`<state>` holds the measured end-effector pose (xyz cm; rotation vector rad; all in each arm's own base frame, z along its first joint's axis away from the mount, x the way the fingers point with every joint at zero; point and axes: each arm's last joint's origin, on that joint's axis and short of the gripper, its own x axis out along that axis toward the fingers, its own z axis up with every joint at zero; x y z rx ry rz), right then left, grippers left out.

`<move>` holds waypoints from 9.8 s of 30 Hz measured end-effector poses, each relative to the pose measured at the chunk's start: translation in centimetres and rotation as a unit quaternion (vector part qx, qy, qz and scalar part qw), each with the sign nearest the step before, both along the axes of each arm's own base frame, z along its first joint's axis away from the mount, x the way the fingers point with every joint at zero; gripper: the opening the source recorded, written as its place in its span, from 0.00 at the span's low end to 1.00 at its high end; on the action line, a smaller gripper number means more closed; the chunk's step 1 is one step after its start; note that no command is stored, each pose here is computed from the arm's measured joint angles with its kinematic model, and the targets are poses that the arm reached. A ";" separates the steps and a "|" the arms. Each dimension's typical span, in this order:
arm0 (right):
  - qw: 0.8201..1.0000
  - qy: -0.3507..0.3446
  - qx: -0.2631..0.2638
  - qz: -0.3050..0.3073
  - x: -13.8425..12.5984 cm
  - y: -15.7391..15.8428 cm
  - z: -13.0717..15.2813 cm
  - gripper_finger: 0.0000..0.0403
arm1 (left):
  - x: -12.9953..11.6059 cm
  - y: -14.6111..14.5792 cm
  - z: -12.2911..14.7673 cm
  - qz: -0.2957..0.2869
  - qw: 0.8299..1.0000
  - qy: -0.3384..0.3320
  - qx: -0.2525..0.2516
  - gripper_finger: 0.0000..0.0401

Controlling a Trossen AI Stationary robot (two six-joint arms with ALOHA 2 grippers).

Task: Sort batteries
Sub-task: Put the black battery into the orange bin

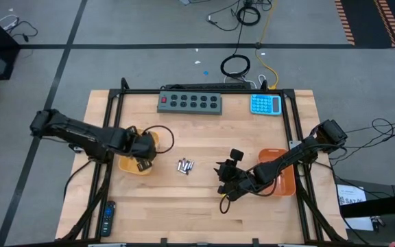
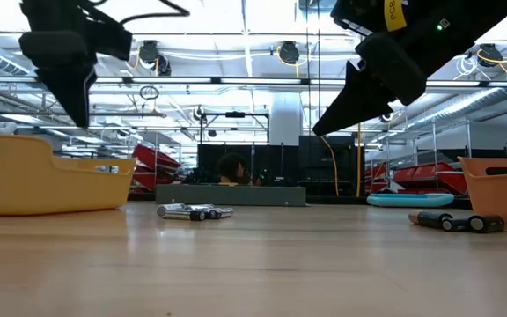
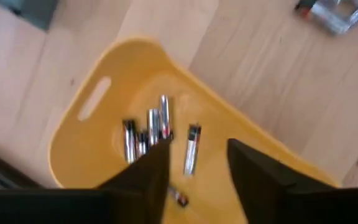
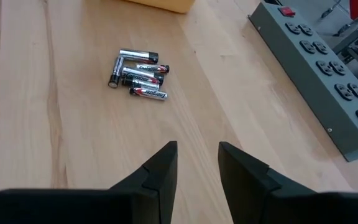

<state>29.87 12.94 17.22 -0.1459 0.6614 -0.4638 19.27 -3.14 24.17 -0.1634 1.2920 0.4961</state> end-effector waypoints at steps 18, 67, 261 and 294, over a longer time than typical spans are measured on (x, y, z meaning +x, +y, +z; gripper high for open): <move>0.945 0.178 0.242 -0.124 -2.8 -2.4 -1.3 0.29 | 6.5 -5.3 -1.3 -0.168 0.924 -0.221 0.261 0.59; 0.868 0.109 0.293 -0.385 -2.1 1.3 -2.3 0.43 | 5.2 -4.9 -6.7 -0.173 0.853 -0.406 0.277 0.60; 0.939 0.321 0.081 0.089 -10.6 7.6 5.2 0.06 | 5.6 -2.1 -7.8 -0.116 0.890 -0.380 0.225 0.60; 0.911 0.287 0.189 -0.228 -10.9 -4.1 8.6 0.42 | 5.8 -1.8 -7.8 -0.126 0.890 -0.382 0.214 0.60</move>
